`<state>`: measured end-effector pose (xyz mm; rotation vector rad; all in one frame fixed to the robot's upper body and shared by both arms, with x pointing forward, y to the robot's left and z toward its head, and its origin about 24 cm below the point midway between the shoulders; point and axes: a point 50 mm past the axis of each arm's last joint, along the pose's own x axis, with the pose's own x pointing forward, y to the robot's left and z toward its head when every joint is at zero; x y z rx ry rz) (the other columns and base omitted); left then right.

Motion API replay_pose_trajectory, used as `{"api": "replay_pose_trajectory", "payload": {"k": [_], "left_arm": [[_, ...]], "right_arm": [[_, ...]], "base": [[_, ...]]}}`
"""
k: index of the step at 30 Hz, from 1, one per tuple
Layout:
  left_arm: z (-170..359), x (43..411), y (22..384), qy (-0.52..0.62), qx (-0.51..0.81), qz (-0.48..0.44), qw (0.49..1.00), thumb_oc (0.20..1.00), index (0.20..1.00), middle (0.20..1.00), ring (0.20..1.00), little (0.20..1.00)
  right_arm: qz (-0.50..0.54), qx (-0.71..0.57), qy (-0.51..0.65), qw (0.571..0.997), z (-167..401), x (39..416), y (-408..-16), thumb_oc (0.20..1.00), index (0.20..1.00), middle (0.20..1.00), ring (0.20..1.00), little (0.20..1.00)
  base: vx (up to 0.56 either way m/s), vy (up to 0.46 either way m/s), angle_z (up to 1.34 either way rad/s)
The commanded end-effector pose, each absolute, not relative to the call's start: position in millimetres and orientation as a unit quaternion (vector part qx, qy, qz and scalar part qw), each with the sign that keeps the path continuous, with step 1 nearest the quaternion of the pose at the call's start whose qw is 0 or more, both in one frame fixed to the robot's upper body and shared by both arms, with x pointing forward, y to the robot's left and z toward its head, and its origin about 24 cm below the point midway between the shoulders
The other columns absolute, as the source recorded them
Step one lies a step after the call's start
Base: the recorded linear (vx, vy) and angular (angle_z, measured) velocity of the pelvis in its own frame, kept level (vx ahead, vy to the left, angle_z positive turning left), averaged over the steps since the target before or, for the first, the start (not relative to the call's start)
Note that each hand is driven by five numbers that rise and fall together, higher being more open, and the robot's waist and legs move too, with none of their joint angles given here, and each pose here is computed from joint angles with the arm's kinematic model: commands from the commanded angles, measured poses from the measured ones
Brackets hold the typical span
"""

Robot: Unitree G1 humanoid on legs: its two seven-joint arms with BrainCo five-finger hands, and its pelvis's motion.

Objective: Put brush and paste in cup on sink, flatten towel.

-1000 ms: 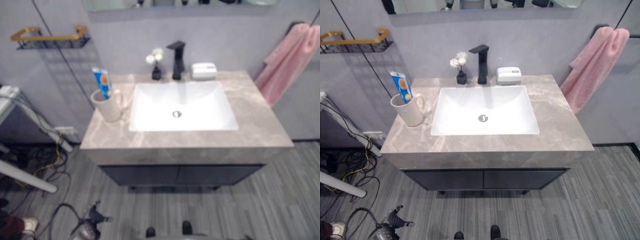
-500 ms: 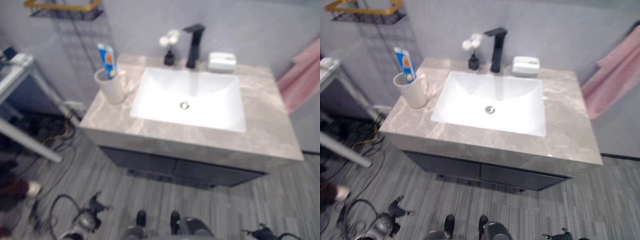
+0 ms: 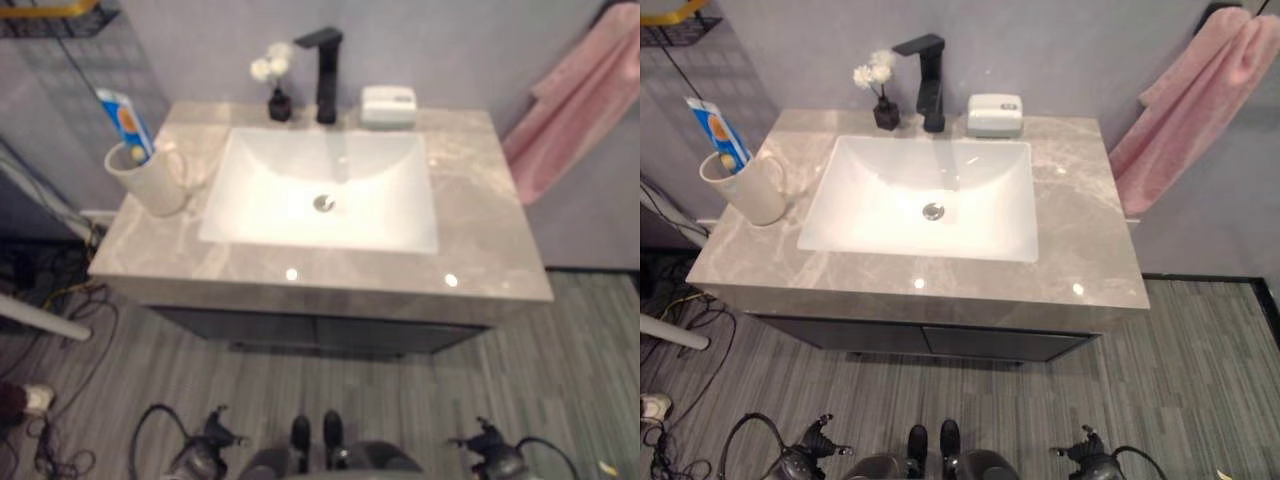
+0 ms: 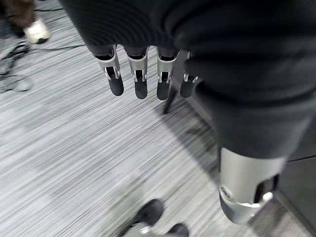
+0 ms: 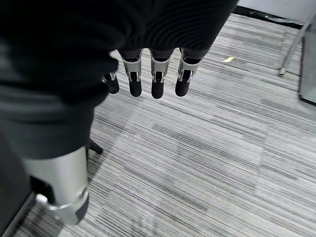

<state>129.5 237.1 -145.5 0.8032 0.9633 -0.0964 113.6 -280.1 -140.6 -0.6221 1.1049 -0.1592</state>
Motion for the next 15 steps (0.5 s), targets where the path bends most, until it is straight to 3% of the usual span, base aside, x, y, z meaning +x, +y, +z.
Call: {"api": "replay_pose_trajectory", "payload": {"k": [1,15], "left_arm": [[-146.4,123.9,240.5,0.457,0.365,-0.038,0.810,1.000,1.000,1.000,1.000,1.000],[-136.1,139.7,243.0,0.410,0.396,-0.070,0.819,1.000,1.000,1.000,1.000,1.000]], "right_arm": [[-0.061,-0.315,0.526,0.788,-140.6,105.3,-287.1,1.000,1.000,1.000,1.000,1.000],[0.009,-0.366,0.483,0.795,-137.1,141.4,-265.1,1.000,1.000,1.000,1.000,1.000]], "base": [[0.03,0.090,-0.50],[-0.01,0.185,-0.26]]}}
